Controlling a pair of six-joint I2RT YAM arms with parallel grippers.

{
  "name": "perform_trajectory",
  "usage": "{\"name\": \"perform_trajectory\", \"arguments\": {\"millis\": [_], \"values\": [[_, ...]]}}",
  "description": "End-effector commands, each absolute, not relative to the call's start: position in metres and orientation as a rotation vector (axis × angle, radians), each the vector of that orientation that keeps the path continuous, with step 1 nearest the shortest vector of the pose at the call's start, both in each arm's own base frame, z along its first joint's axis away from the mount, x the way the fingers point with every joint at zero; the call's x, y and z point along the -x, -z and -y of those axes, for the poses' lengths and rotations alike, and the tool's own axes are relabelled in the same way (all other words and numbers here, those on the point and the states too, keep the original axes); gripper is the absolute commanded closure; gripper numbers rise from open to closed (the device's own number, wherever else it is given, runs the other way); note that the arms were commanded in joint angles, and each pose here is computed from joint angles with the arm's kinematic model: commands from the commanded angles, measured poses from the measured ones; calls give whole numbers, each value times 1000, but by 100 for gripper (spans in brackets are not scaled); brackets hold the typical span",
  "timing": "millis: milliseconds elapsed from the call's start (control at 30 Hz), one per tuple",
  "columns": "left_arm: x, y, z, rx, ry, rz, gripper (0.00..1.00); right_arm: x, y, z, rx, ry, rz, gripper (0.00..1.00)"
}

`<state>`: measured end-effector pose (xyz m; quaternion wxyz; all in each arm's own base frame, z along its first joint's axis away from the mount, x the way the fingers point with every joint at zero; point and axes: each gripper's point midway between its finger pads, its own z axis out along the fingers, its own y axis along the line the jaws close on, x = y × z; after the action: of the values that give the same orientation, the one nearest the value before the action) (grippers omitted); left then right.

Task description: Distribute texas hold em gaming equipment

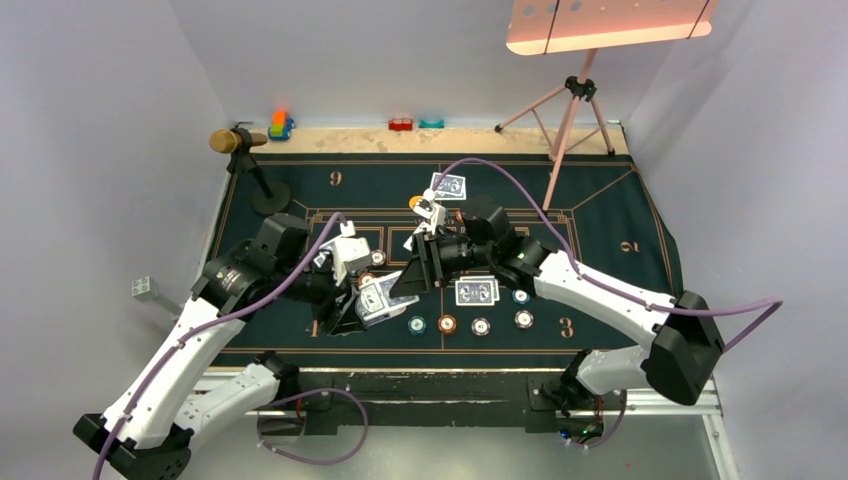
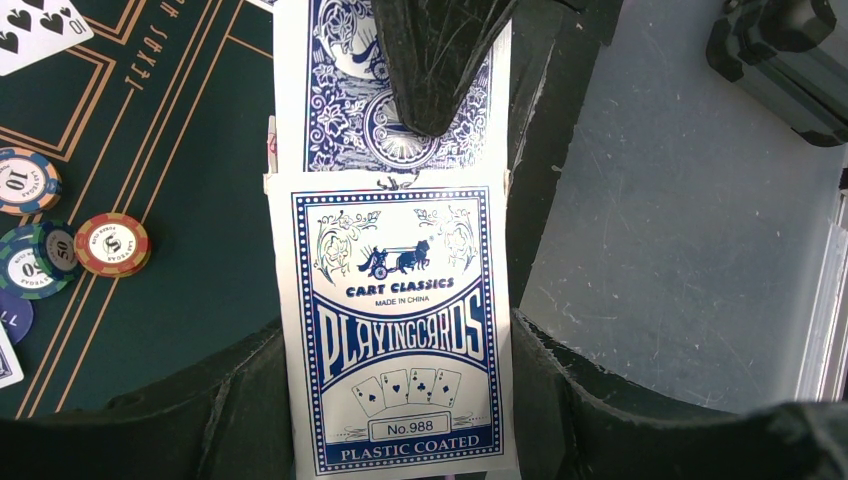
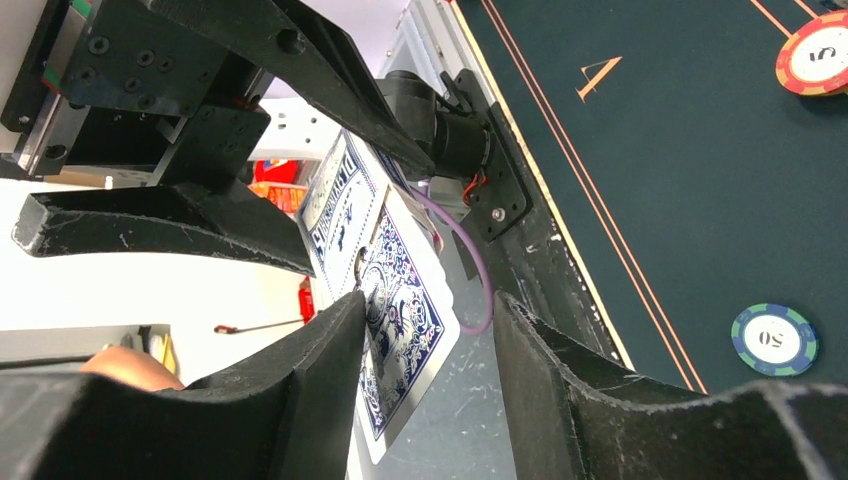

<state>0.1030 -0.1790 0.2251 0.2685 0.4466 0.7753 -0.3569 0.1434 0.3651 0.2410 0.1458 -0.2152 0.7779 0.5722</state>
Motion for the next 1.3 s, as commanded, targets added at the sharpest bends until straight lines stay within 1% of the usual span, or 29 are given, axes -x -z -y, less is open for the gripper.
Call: {"name": "perform_trajectory", "arguments": {"millis": [0,267,400,567,700,800,1067,1267], "values": [[-110,-247,185,-1205,962,-1987,80,-145,-255,-357,632,-1632,-2193,46],[-107,-251,186,-1199,982,-1979,80,-156,-257,-345,605,-1573,-2196,45],[-107,-251,186,-1199,982,-1977,80,-158,-257,-342,598,-1550,-2202,47],[-105,-252,186,-1200,992,-1972,80,-161,-260,-337,587,-1522,-2194,54],[-105,-251,186,-1199,990,-1977,80,-165,-266,-331,576,-1489,-2181,66],[-105,-251,186,-1200,990,-1975,80,-168,-270,-328,565,-1473,-2168,72],[-104,-250,185,-1199,990,-1975,80,-179,-279,-318,553,-1362,-2166,76],[-103,-250,185,-1198,989,-1976,80,-182,-281,-314,547,-1354,-2169,77]]}}
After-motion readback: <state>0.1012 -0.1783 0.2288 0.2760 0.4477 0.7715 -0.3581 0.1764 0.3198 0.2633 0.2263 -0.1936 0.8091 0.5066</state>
